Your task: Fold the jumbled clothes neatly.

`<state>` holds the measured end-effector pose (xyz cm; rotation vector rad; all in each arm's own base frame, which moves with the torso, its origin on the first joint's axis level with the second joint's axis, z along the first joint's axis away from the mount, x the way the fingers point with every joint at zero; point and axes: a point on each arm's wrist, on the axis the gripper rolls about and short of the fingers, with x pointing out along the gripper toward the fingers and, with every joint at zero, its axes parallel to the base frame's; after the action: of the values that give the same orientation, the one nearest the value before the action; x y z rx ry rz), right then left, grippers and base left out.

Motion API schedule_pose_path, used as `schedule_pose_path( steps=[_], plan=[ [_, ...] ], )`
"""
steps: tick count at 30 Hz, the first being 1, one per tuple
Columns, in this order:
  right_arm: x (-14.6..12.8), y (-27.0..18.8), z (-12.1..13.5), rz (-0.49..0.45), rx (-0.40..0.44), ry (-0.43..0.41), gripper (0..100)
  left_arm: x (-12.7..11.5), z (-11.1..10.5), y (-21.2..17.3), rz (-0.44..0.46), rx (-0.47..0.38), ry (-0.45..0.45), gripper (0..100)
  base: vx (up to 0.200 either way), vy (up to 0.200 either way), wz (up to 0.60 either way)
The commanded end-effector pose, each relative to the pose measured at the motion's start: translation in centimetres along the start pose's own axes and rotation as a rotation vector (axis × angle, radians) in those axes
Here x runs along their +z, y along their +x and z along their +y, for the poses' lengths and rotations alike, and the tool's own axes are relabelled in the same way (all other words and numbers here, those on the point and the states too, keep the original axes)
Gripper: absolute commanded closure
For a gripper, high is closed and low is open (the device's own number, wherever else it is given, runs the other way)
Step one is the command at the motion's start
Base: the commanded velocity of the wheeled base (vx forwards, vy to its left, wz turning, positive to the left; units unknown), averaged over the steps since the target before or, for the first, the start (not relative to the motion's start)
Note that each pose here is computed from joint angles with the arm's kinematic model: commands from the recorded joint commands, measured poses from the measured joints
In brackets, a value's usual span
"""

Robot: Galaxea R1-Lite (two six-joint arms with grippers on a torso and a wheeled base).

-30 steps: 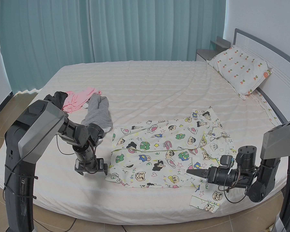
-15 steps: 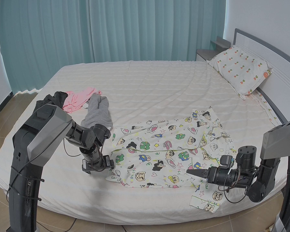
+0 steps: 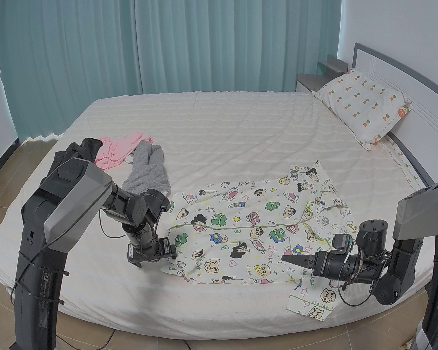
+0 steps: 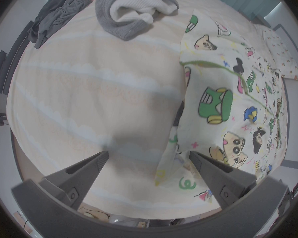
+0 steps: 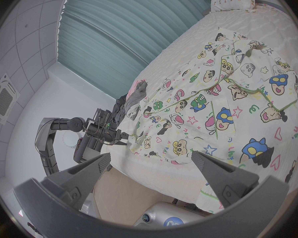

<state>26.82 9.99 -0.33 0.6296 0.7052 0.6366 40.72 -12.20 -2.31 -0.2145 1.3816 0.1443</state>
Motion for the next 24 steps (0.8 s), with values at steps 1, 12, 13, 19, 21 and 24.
schedule_pose_path(
  steps=[1, 12, 13, 19, 21, 24],
  plan=[
    [0.0, 0.0, 0.0, 0.001, 0.001, 0.0, 0, -0.8, 0.0, -0.1, 0.039, 0.034, 0.073, 0, 0.0, 0.0, 0.0],
    [0.0, 0.0, 0.0, 0.0, 0.0, 0.0, 0, -0.8, 2.6, -2.6, 0.09, -0.006, 0.106, 0, 0.0, 0.0, 0.0],
    [0.0, 0.0, 0.0, -0.001, -0.001, 0.0, 0, -0.8, 3.1, -3.1, 0.1, -0.04, 0.103, 0, 0.0, 0.0, 0.0],
    [0.0, 0.0, 0.0, 0.0, 0.0, 0.0, 0, -1.2, 5.9, -5.3, 0.146, -0.091, 0.178, 0, 0.0, 0.0, 0.0],
    [0.0, 0.0, -0.1, 0.0, -0.002, 0.001, 0, -1.2, 6.6, -5.4, 0.161, -0.099, 0.192, 0, 0.0, 0.0, 0.0],
    [-0.1, 0.0, -0.1, 0.001, -0.003, 0.002, 0, -1.2, 6.6, -5.4, 0.169, -0.116, 0.189, 0, 0.0, 0.0, 0.0]
  ],
)
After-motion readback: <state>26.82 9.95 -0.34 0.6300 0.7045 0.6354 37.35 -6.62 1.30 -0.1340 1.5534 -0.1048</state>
